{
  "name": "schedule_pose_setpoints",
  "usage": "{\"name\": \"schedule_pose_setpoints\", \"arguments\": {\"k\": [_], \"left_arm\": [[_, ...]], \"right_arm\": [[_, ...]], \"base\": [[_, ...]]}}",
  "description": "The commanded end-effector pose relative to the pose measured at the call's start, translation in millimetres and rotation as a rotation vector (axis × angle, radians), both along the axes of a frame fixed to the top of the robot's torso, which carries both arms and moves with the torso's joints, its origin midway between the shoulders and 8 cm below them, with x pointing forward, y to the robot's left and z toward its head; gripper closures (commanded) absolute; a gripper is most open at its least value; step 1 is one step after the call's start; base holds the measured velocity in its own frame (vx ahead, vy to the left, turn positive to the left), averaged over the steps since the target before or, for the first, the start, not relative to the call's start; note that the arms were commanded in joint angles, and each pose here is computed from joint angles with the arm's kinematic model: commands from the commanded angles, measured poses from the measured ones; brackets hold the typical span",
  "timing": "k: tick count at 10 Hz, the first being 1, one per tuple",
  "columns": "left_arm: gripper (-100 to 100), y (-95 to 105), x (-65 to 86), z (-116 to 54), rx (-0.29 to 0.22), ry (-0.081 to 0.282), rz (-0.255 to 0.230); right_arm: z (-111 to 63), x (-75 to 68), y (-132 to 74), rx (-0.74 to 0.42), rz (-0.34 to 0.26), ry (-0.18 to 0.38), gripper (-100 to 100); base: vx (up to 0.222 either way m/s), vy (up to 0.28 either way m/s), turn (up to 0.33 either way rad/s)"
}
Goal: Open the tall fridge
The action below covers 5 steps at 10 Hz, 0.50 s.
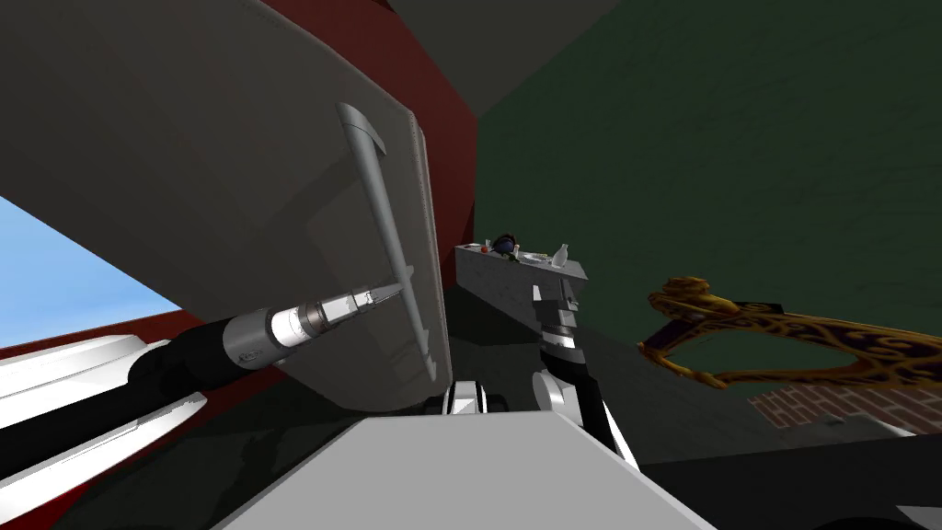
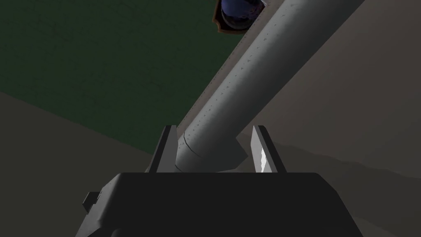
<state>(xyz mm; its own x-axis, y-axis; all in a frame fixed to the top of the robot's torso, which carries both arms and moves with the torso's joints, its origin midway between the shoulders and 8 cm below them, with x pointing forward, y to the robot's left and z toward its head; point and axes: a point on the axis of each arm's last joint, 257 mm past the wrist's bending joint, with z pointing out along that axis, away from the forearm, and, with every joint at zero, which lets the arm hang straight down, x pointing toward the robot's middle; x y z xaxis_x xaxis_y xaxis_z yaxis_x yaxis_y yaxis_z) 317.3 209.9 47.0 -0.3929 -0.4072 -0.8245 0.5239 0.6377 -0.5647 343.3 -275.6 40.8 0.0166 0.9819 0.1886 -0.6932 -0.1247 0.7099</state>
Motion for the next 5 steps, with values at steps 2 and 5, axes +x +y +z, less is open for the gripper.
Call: {"name": "schedule_pose_setpoints", "arguments": {"k": [2,5], "left_arm": [[100,-18.6,-12.6,-1.6,0.002,0.005,-0.082],[100,-38.6,-28.9,-1.3,0.002,0.005,-0.182]], "right_arm": [[-0.1,-0.1,0.0,0.000,0.000,0.000,0],[0.0,0.0,0.0,0.000,0.000,0.000,0]], "base": [[-0.134,0.105,-0.048],[-0.241,0.185,-0.069]]}}
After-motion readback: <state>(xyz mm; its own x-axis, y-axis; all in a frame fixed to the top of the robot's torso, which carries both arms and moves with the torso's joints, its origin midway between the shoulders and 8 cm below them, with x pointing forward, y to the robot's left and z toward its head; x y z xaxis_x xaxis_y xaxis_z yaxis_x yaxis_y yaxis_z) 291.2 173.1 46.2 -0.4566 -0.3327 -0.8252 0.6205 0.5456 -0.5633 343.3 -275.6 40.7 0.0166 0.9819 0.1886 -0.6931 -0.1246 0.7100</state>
